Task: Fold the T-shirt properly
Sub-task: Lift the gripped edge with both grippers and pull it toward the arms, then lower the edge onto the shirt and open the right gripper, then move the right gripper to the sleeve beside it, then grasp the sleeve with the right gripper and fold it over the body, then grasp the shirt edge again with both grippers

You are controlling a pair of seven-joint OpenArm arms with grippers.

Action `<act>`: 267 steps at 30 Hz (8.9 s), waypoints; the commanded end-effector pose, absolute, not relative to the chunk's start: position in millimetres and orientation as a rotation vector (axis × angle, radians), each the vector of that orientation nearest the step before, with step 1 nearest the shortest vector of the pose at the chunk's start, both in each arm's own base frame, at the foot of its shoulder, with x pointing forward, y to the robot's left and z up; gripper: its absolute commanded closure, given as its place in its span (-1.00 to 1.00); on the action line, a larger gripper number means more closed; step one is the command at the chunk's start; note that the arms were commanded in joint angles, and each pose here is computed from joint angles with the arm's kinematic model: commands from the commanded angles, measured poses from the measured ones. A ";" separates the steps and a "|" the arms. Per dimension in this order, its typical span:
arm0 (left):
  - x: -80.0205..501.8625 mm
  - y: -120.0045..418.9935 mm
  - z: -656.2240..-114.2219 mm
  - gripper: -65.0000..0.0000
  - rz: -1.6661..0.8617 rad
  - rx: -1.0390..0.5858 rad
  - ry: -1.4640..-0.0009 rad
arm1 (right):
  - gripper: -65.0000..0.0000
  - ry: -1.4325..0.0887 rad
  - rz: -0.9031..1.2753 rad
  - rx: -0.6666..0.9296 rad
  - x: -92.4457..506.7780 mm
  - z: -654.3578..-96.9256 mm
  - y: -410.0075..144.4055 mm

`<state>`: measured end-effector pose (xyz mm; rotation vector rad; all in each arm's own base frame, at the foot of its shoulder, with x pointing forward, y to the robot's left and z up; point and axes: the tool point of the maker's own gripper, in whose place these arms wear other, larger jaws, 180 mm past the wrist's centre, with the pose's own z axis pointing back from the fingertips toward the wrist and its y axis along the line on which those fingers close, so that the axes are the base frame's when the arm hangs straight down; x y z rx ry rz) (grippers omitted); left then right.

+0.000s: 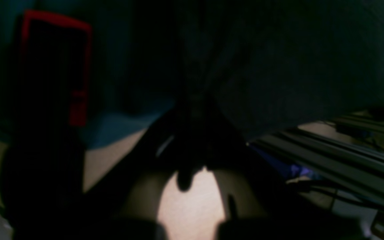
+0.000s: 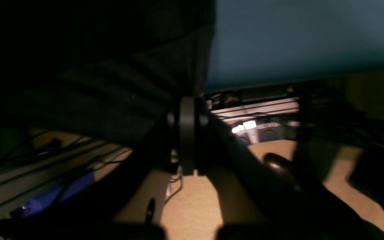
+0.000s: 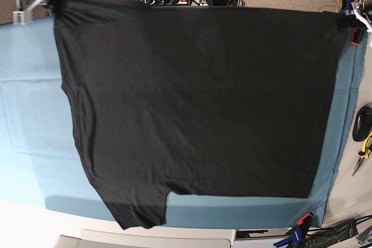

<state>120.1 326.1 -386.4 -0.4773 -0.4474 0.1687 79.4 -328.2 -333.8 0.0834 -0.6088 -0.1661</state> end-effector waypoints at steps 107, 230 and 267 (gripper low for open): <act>314.1 308.9 -346.9 0.05 -0.091 -0.235 -0.822 | 0.23 -1.020 -0.175 0.187 327.2 -315.4 -328.9; 311.5 319.9 -344.0 0.06 -0.118 -0.197 -0.796 | -0.12 -1.110 -0.080 0.278 431.8 -311.1 -212.2; 310.4 323.4 -346.0 0.06 -0.095 -0.185 -0.787 | -0.12 -0.709 -0.585 0.520 256.8 -412.8 -311.5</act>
